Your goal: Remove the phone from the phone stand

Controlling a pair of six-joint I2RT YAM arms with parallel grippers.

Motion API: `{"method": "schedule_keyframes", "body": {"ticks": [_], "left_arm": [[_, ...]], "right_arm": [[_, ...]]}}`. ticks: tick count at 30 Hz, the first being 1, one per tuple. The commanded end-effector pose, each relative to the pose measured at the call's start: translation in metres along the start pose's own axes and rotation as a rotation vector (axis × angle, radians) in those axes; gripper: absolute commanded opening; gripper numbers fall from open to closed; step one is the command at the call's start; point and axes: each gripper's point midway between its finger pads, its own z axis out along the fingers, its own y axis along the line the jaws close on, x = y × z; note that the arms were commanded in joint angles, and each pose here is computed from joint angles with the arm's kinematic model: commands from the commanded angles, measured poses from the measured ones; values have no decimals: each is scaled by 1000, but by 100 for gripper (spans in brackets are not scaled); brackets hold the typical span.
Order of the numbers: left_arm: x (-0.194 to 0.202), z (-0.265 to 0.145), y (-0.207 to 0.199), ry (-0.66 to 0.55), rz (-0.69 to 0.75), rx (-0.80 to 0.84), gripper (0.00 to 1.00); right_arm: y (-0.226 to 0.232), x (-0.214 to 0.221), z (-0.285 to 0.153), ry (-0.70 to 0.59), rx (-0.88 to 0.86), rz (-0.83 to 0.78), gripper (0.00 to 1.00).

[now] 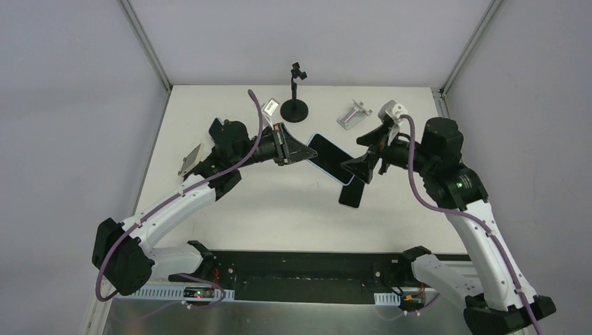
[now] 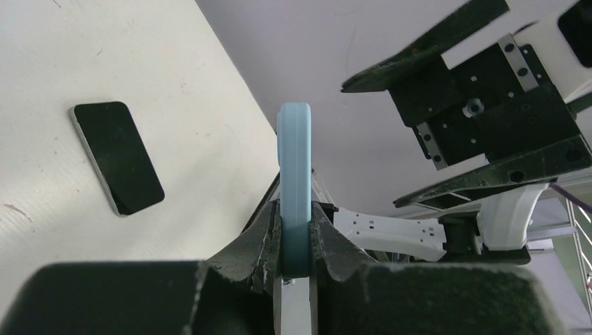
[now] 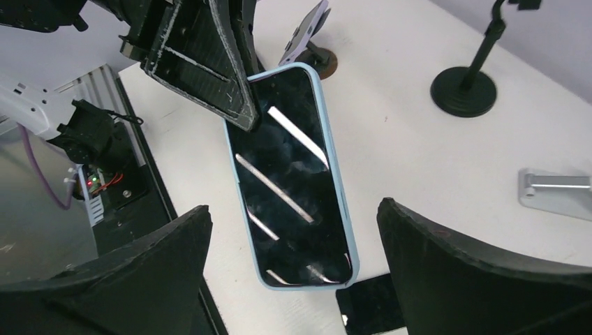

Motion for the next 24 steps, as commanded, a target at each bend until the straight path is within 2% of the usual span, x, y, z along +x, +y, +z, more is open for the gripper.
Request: {"method": "schedule_keyframes", "body": {"ticks": [1,15,24], "left_arm": [[-8,-4,-36,-10,69,124,0],[-2,-1,-36,38,60,132,0],[-3,0,-37,39,56,131,0]], "right_arm": [[10,-1,11,38,-116,21,93],[23,26,38,132,-213,28,96],[4,55,49,231,-60,-65,96]]}}
